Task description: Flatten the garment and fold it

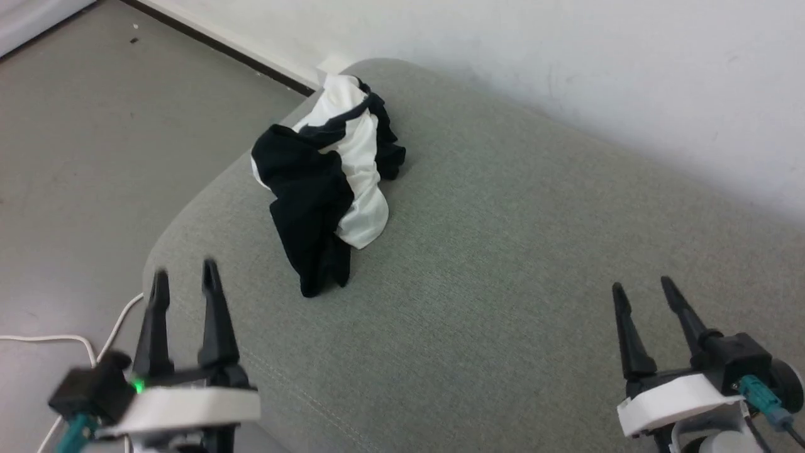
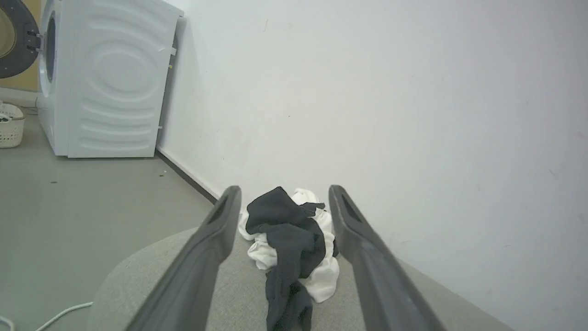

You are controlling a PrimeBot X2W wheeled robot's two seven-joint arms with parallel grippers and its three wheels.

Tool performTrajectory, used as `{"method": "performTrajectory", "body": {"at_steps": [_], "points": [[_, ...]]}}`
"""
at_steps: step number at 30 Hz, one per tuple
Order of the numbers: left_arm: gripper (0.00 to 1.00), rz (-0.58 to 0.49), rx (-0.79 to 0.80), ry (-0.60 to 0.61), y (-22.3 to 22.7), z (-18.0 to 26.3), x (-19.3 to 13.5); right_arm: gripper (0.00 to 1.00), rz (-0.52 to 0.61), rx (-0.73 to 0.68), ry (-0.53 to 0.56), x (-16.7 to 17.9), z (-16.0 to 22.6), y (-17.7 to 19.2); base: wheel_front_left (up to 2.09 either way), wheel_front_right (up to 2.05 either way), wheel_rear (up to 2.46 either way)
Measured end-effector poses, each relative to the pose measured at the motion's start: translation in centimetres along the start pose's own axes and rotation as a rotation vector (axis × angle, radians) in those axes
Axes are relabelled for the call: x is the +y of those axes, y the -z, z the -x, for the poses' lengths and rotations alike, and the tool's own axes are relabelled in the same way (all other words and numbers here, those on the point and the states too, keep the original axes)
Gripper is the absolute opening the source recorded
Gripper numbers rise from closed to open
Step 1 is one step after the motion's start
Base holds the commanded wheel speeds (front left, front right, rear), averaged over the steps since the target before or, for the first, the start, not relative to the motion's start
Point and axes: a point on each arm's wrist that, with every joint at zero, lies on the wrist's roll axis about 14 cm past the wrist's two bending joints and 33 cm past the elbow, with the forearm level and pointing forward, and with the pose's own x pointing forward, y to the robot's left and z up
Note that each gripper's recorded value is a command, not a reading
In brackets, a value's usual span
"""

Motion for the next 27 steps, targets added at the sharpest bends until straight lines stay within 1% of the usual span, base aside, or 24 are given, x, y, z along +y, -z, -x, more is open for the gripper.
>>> {"method": "performTrajectory", "body": {"at_steps": [2, 6, 8, 10, 11, 14, 17, 21, 24, 27], "points": [[1.00, 0.015, -0.040, 0.062, -1.5, -1.6, -1.8, 1.00, 0.004, -0.009, 0.009, -0.5, -0.3, -0.1, 0.00, 0.00, 0.00], [1.00, 0.035, -0.066, 0.150, -4.6, -5.6, -4.7, 1.00, 0.010, -0.024, 0.020, -1.3, -1.1, -0.4, 0.00, 0.00, 0.00], [1.00, -0.029, -0.059, 0.201, -5.9, -8.0, -6.0, 1.00, 0.014, -0.025, 0.028, -1.8, -1.5, -0.4, 0.00, 0.00, 0.00], [1.00, -0.060, -0.046, 0.231, -6.9, -10.5, -7.1, 1.00, 0.018, -0.025, 0.036, -2.4, -1.8, -0.3, 0.00, 0.00, 0.00], [1.00, -0.103, -0.024, 0.247, -7.0, -11.7, -7.6, 1.00, 0.018, -0.024, 0.037, -2.5, -2.0, -0.2, 0.00, 0.00, 0.00], [1.00, -0.169, 0.042, 0.242, -7.1, -15.4, -7.8, 1.00, 0.014, -0.023, 0.041, -3.0, -2.4, 0.0, 0.00, 0.00, 0.00], [1.00, -0.223, 0.167, 0.227, -5.3, -18.4, -7.2, 1.00, 0.011, -0.014, 0.053, -3.6, -2.4, 0.4, 0.00, 0.00, 0.00], [1.00, -0.302, 0.355, 0.179, -1.6, -20.7, -5.2, 1.00, 0.021, 0.015, 0.080, -4.8, -2.2, 1.2, 0.00, 0.00, 0.00], [1.00, -0.305, 0.476, 0.175, 1.5, -21.5, -5.0, 1.00, 0.028, 0.025, 0.105, -5.8, -2.0, 1.5, 0.00, 0.00, 0.00], [1.00, -0.260, 0.615, 0.200, 5.4, -21.4, -6.1, 1.00, 0.038, 0.036, 0.131, -7.0, -1.7, 1.9, 0.00, 0.00, 0.00]]}}
